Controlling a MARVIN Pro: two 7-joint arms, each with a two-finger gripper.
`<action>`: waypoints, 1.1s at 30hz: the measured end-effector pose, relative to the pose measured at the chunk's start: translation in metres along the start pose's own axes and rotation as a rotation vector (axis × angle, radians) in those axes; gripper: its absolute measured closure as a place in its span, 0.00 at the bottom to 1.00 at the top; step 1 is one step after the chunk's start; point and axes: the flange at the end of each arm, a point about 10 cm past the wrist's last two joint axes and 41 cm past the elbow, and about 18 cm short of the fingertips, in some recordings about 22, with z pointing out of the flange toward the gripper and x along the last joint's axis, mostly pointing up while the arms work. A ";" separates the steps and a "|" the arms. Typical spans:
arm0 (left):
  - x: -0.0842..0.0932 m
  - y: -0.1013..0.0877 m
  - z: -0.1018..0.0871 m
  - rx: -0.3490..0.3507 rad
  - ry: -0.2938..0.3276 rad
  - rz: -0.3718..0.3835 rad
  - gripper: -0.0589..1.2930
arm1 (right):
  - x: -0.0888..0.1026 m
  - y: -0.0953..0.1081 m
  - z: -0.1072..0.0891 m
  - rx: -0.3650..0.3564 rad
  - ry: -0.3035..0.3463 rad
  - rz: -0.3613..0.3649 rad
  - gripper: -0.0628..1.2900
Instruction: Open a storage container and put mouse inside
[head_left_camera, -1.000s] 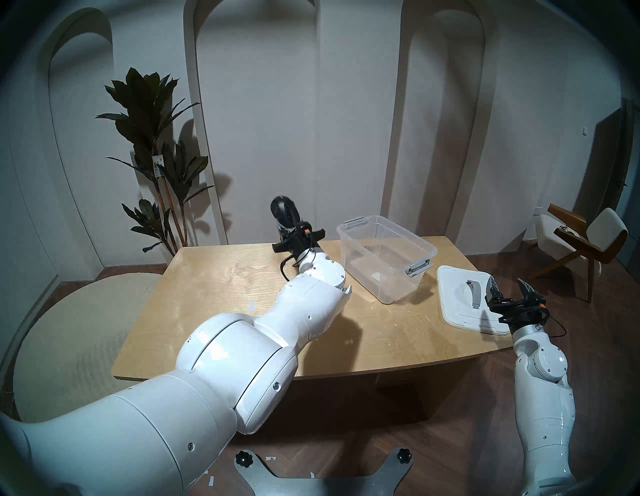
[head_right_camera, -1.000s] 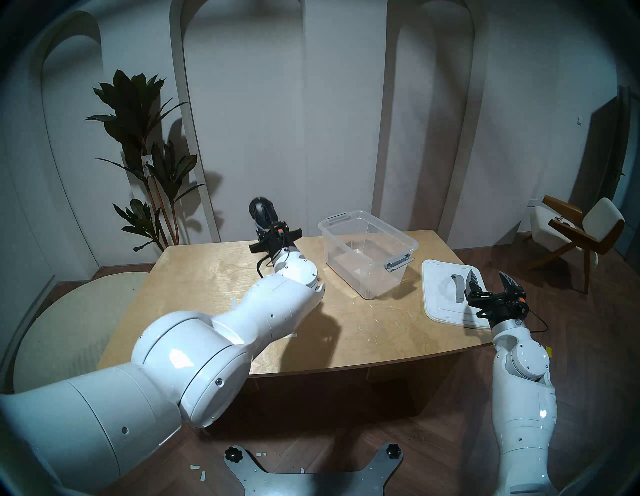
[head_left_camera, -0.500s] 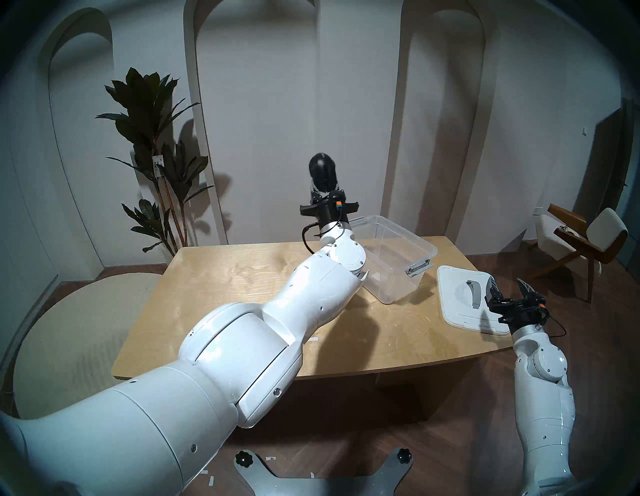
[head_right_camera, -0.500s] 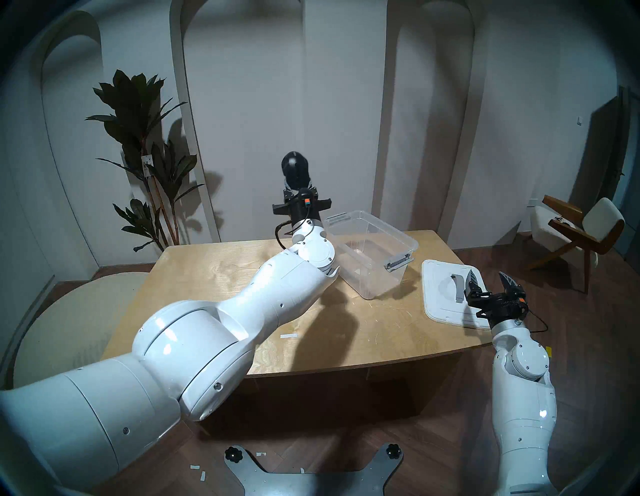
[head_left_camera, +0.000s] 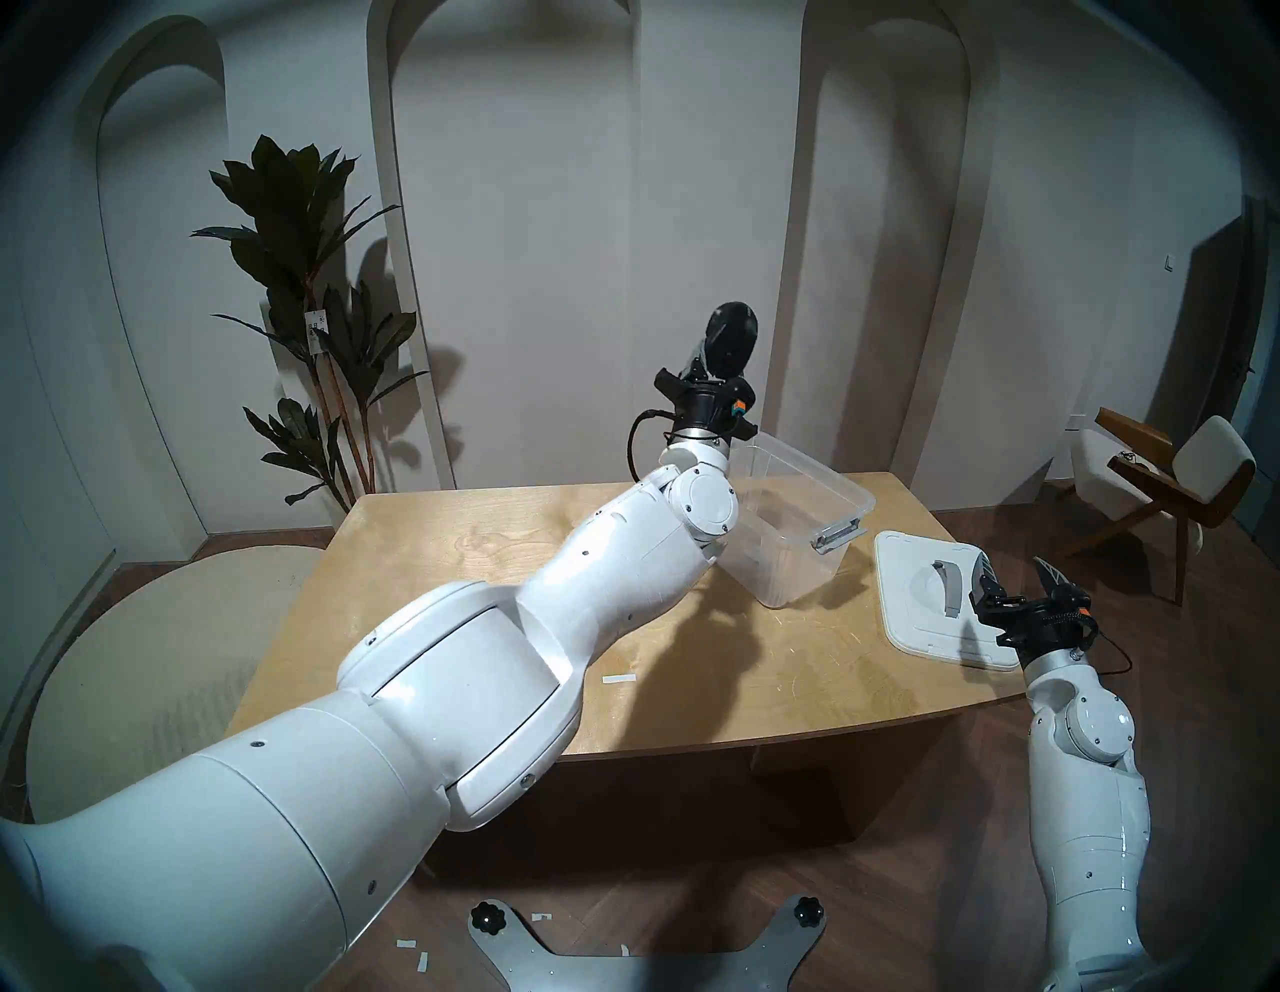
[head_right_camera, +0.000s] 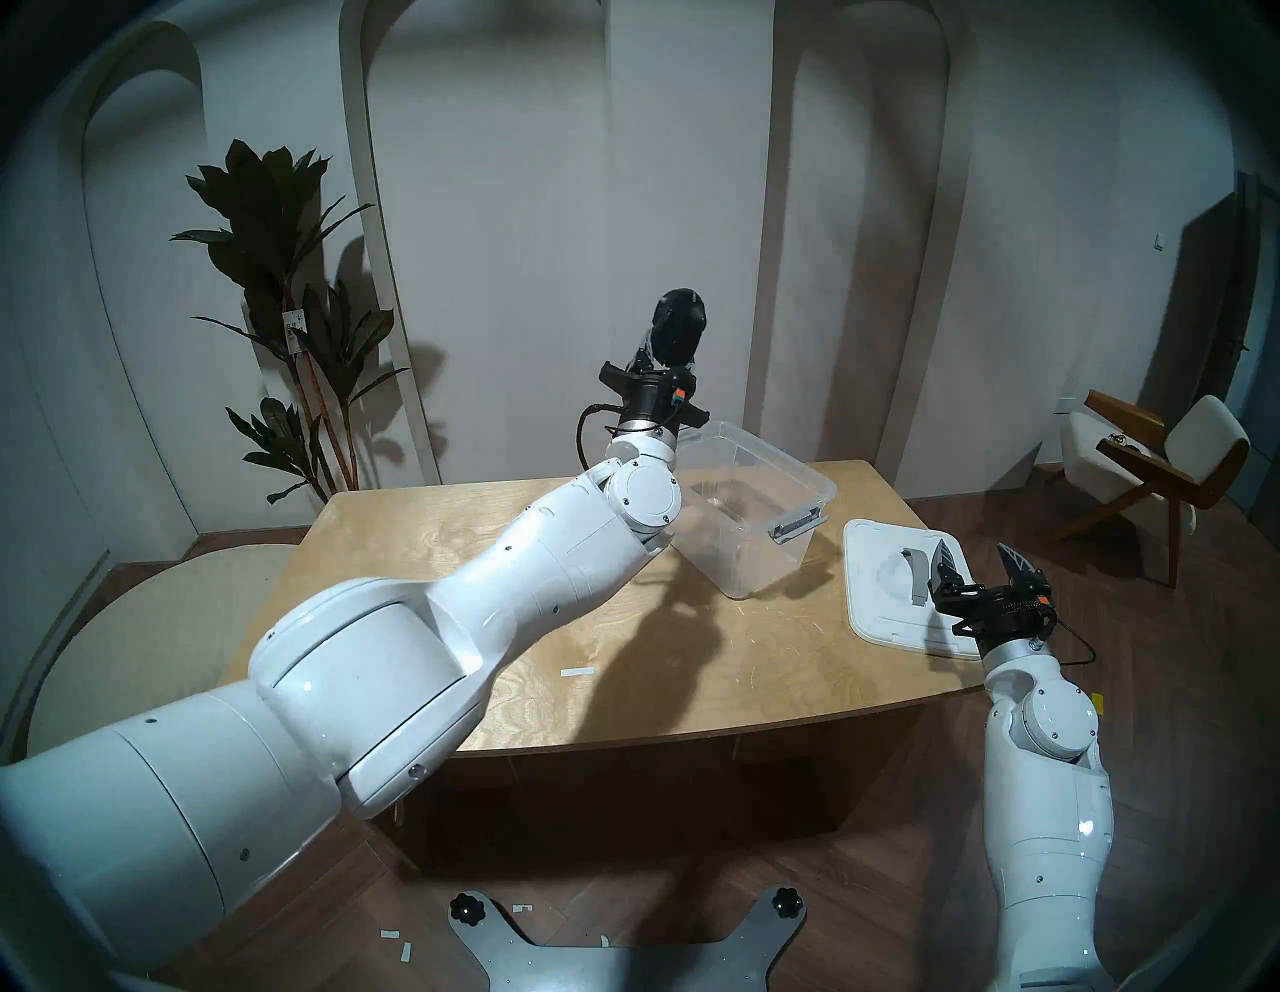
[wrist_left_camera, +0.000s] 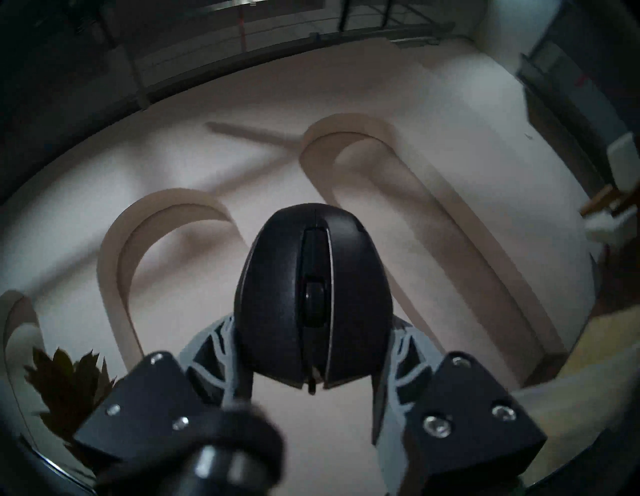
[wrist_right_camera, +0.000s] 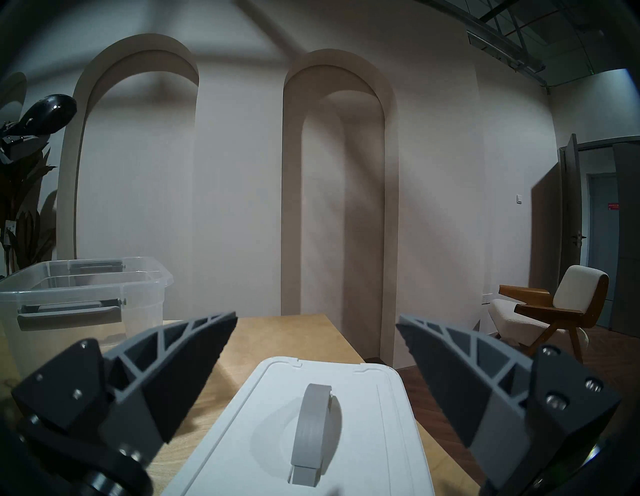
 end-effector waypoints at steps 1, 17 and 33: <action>-0.002 0.001 0.000 -0.020 -0.005 0.028 0.58 | 0.000 0.000 0.000 0.000 0.000 0.000 0.03; -0.039 -0.008 0.006 -0.352 -0.008 0.703 0.58 | 0.001 0.000 0.000 0.001 0.003 0.004 0.03; -0.011 0.029 0.001 -0.446 0.267 1.026 0.58 | 0.002 -0.001 0.000 0.001 0.007 0.007 0.03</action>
